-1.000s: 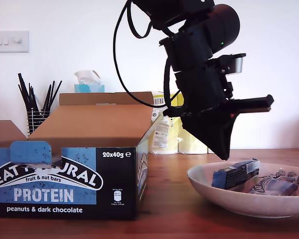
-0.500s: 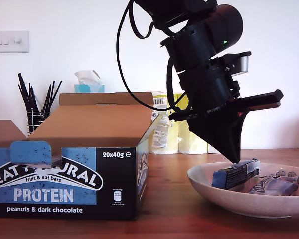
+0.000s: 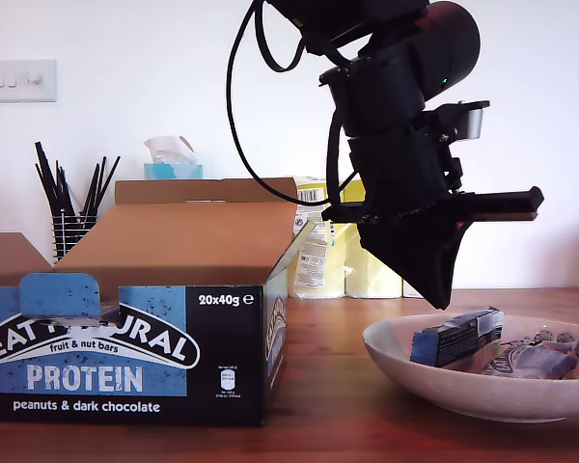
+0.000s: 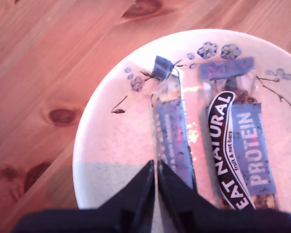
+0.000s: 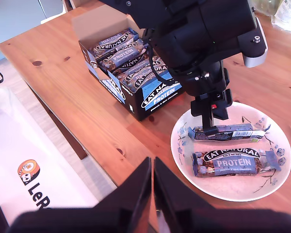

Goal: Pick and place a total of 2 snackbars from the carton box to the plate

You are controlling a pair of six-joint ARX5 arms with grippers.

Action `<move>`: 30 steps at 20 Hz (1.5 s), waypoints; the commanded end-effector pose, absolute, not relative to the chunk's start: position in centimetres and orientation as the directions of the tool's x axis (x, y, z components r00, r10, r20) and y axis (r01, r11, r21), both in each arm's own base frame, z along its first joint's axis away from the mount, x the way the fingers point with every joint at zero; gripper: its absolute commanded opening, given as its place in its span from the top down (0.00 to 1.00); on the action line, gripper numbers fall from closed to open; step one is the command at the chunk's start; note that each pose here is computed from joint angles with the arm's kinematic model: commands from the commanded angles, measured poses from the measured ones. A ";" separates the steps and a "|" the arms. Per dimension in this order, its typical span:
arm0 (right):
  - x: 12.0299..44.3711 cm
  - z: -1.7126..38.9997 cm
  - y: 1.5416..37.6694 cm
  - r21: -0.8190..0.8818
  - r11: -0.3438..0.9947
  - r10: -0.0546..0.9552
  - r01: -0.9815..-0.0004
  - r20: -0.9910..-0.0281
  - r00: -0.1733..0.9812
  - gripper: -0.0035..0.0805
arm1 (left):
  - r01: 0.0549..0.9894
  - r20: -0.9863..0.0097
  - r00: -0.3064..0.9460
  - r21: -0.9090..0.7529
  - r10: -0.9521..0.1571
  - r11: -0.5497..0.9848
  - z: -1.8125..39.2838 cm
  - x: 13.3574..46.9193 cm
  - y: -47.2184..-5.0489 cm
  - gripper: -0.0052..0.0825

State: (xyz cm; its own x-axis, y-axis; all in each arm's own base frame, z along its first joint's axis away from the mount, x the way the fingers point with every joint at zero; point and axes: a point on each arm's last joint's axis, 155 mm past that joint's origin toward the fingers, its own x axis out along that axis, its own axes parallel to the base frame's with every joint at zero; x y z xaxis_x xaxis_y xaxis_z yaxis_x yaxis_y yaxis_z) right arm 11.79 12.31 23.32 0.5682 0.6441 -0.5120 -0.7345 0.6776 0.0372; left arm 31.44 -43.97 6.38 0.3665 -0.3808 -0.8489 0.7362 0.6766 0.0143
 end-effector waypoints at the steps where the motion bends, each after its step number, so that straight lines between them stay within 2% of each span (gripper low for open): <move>1: 11.8 22.8 12.3 0.035 0.675 0.643 -0.737 -0.519 0.564 0.97 | 0.744 -0.875 0.338 0.024 -0.346 0.667 3.2 30.9 -44.2 0.96; 8: 11.8 22.8 12.3 0.034 0.674 0.642 -0.737 -0.520 0.563 0.97 | 0.748 -0.898 0.304 0.017 -0.319 0.663 1.8 30.3 -43.7 0.96; 16: 11.7 22.6 12.3 0.037 0.674 0.641 -0.738 -0.525 0.560 0.97 | 0.774 -0.885 0.241 -0.072 -0.398 0.629 2.2 28.5 -45.8 0.96; 28: 11.7 22.5 12.1 0.020 0.675 0.632 -0.738 -0.531 0.564 0.97 | 0.795 -0.818 0.272 -0.105 -0.507 0.597 5.5 28.6 -49.2 0.96; 30: 11.9 22.4 12.0 0.015 0.681 0.624 -0.732 -0.534 0.570 0.97 | 0.809 -0.811 0.225 -0.153 -0.540 0.567 5.7 27.7 -49.8 0.96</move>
State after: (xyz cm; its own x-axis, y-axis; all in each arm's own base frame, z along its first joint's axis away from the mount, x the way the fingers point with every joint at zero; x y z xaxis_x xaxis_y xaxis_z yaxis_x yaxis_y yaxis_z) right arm 11.83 11.98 22.96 0.5734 0.6272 -0.5272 -0.7319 0.6813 0.0145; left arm 28.29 -49.66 6.98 0.2529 -0.5462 -0.7986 0.8056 0.5760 -0.1389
